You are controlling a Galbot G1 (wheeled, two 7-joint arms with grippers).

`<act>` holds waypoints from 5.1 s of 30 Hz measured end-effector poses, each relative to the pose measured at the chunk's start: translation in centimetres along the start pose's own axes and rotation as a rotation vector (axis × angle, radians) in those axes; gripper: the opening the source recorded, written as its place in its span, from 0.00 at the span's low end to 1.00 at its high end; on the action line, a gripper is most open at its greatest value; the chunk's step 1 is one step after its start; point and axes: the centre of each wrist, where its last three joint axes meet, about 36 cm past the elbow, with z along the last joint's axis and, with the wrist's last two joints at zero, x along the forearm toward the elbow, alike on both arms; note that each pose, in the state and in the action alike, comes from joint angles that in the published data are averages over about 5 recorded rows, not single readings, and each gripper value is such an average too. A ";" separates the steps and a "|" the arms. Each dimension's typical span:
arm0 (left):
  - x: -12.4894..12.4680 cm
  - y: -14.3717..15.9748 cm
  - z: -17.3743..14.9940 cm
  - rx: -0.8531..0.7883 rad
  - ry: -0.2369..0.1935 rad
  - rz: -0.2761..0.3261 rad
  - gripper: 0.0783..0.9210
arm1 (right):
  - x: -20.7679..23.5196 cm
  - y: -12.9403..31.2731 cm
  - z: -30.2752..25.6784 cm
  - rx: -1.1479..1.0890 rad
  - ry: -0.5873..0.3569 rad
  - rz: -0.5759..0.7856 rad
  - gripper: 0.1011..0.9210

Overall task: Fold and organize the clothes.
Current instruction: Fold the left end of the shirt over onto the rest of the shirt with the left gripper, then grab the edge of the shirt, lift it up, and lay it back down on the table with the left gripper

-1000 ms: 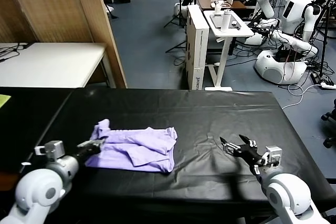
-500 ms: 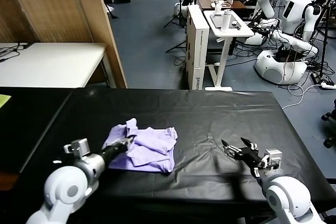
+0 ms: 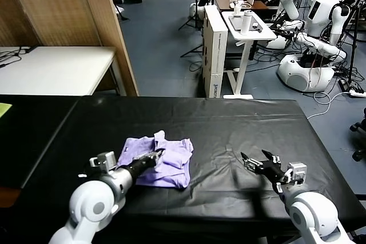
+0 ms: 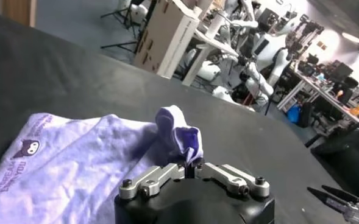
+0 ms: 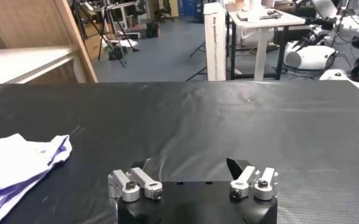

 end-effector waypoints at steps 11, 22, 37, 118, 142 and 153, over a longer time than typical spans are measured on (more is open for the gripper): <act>-0.9 0.0 1.1 0.022 0.013 -0.012 0.13 | -0.2 0.4 0.0 0.011 0.002 -0.010 0.98; -1.7 -1.3 2.0 0.044 0.011 0.008 0.13 | -0.3 0.4 0.0 0.016 0.005 -0.012 0.98; -2.2 -2.5 3.0 0.041 0.006 0.036 0.56 | -0.8 0.9 -0.4 0.054 0.012 -0.087 0.98; 0.1 7.8 5.9 0.096 -0.281 -0.131 0.98 | -4.6 6.2 -1.8 -0.136 -0.127 -0.363 0.98; -1.4 9.6 7.7 0.331 -0.260 -0.060 0.74 | -3.5 6.2 -1.9 -0.115 -0.140 -0.336 0.98; -0.8 9.8 7.0 0.256 -0.266 -0.121 0.13 | -3.7 6.1 -1.3 -0.092 -0.142 -0.303 0.98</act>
